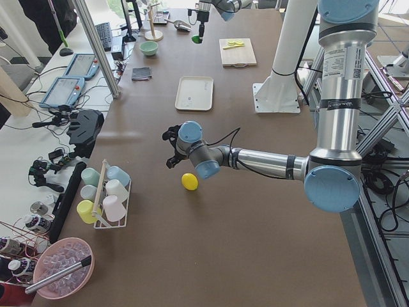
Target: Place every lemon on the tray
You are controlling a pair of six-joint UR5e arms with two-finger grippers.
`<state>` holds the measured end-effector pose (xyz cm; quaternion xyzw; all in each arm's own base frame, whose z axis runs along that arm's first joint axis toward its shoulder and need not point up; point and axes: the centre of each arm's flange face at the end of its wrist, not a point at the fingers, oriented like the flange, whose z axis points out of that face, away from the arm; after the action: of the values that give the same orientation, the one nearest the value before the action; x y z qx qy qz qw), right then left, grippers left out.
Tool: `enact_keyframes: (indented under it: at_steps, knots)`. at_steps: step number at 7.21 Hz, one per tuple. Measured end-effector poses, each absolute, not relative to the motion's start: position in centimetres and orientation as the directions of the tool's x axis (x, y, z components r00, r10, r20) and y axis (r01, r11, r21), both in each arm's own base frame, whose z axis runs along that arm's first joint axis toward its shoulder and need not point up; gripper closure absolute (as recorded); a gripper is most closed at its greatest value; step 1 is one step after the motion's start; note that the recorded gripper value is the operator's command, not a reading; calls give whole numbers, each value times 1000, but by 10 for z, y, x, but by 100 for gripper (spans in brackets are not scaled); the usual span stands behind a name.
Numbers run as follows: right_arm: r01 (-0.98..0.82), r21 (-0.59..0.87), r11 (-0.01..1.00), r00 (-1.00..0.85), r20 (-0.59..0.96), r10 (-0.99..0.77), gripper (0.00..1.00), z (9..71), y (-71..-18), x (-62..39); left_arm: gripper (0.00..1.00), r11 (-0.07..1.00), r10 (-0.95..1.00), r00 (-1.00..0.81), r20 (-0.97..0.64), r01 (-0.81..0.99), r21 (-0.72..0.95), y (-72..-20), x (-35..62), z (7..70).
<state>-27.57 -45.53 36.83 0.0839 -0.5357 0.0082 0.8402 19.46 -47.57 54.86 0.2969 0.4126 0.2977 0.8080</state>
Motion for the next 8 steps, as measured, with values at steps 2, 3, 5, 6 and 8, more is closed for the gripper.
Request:
enact_keyframes:
  at_steps: [2,3,5,6,8]
  knots:
    - [-113,112,987,437,898,-52,100,346,-463,-296,3,649,734,465,-496,-261,715,-457,200,570]
    - [-114,112,987,438,898,-51,100,339,-464,-303,3,645,738,459,-494,-266,716,-452,201,591]
    - [-113,124,986,446,893,-61,100,327,-462,-321,3,638,744,454,-490,-265,723,-449,201,630]
    - [-117,126,985,450,891,-61,100,321,-460,-331,13,638,744,454,-490,-266,723,-448,201,638]
    - [-123,116,986,449,892,-49,100,316,-456,-341,100,644,740,455,-495,-266,717,-446,201,644]
